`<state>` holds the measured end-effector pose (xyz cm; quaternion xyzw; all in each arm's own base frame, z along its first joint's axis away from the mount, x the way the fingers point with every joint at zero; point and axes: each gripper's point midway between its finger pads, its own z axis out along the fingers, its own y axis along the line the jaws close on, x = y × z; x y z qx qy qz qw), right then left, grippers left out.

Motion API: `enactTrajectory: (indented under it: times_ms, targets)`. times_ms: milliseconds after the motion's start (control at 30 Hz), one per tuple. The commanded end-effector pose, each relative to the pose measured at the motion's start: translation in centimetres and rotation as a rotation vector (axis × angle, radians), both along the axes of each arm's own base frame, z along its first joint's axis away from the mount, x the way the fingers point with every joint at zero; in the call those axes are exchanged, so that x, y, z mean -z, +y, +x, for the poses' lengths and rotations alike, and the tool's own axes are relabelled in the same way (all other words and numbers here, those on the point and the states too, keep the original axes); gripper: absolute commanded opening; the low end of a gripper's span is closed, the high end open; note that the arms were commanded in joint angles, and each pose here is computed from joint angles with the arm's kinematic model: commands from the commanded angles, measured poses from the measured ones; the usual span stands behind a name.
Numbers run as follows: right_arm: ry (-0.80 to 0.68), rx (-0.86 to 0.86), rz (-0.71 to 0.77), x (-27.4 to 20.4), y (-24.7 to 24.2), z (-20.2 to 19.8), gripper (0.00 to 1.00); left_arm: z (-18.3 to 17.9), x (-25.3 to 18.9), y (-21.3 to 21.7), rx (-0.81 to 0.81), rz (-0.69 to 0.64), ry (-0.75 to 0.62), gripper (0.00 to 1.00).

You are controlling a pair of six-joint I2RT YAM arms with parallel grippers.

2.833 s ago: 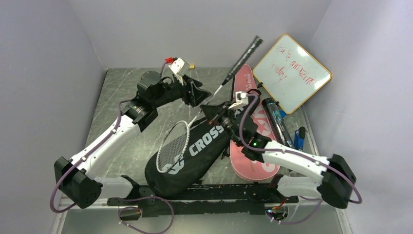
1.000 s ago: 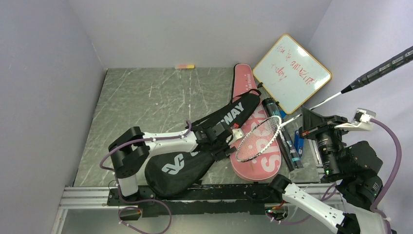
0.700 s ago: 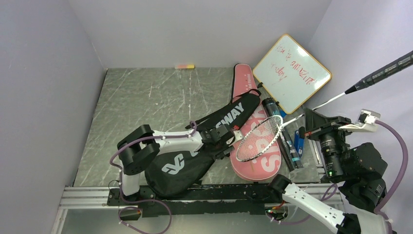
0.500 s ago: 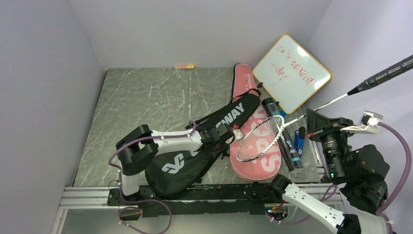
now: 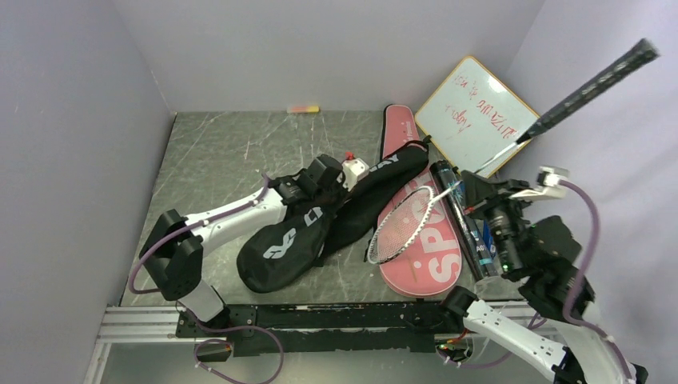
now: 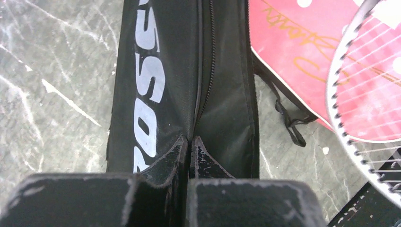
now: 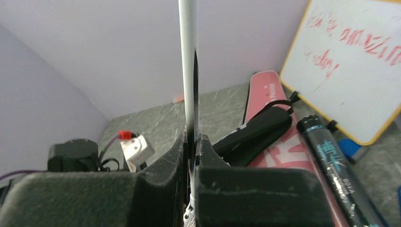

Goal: Pack up the badminton gear
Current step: Open the racket bag at the center of the board, then place the racket in the racket bag.

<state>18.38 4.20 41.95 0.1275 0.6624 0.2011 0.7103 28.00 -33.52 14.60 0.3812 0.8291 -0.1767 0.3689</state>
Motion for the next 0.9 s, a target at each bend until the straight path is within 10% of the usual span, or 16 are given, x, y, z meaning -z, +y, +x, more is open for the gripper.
enactTrajectory:
  times_ms: [0, 867]
  targets:
    - [-0.097, -0.101, 0.118, -1.6, 3.4, 1.1, 0.0, 0.1, -3.8, -0.1, 0.009, -0.104, -0.068, 0.05]
    - [-0.184, -0.084, 0.624, 5.6, 6.6, 5.0, 0.0, 1.9, -6.3, 4.7, -0.066, -0.033, -0.233, 0.05]
